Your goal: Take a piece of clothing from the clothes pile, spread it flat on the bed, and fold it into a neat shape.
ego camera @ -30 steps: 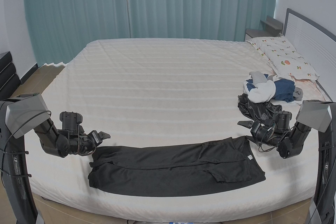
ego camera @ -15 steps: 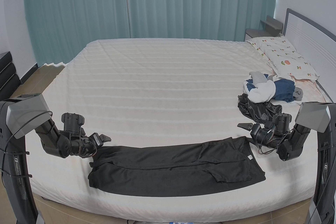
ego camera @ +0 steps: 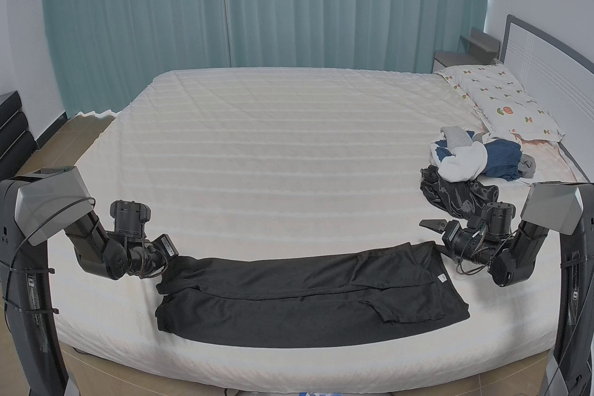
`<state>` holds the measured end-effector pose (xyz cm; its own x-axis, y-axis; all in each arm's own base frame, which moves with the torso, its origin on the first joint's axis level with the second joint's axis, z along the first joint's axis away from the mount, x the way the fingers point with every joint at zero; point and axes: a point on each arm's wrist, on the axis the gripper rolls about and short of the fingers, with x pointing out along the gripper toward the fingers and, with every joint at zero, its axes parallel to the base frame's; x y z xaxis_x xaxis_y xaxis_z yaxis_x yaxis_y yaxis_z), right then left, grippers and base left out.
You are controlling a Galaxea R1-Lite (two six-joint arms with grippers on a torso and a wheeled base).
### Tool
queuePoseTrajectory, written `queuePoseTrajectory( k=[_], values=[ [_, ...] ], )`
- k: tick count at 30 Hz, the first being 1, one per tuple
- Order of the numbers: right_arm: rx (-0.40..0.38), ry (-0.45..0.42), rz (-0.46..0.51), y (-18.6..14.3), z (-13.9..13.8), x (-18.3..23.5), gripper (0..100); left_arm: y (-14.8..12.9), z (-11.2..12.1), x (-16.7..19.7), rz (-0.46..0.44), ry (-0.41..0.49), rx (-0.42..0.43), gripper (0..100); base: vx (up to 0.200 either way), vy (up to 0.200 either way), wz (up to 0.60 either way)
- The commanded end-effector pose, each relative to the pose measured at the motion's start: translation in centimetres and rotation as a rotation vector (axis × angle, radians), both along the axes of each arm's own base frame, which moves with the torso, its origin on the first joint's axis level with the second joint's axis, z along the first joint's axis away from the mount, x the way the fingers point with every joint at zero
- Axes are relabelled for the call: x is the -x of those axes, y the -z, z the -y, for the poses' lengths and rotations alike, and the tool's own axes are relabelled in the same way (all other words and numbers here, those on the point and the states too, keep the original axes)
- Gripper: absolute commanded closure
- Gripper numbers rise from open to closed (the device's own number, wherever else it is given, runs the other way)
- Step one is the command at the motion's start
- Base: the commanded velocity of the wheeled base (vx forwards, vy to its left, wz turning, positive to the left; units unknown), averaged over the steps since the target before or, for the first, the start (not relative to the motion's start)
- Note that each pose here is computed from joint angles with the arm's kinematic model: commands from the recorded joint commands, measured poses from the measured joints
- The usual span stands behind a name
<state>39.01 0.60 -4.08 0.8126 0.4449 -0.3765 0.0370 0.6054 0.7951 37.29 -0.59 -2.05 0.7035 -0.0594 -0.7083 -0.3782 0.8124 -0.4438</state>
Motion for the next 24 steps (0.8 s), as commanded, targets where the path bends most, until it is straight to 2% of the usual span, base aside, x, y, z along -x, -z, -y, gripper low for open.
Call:
queuePoseTrajectory(
  k=[1, 5, 9, 24],
  values=[
    [0.003, 0.002, 0.001, 0.0, -0.1, 0.0, 0, 0.0, -0.1, -0.2, 0.009, -0.052, 0.002, 100, 0.0, 0.0, 0.0],
    [0.015, 0.005, 0.005, 0.0, -0.8, -0.1, 0, 0.0, -0.3, -0.6, 0.052, -0.095, 0.029, 100, 0.0, 0.0, 0.0],
    [0.02, 0.002, 0.004, 0.0, -1.2, -0.1, 0, 0.0, -0.6, -0.7, 0.077, -0.124, 0.014, 100, 0.0, 0.0, 0.0],
    [0.033, -0.004, 0.005, 0.1, -1.2, -0.2, 0, 0.9, -0.7, -0.6, 0.054, -0.132, 0.009, 100, 0.0, 0.0, 0.0]
  ],
)
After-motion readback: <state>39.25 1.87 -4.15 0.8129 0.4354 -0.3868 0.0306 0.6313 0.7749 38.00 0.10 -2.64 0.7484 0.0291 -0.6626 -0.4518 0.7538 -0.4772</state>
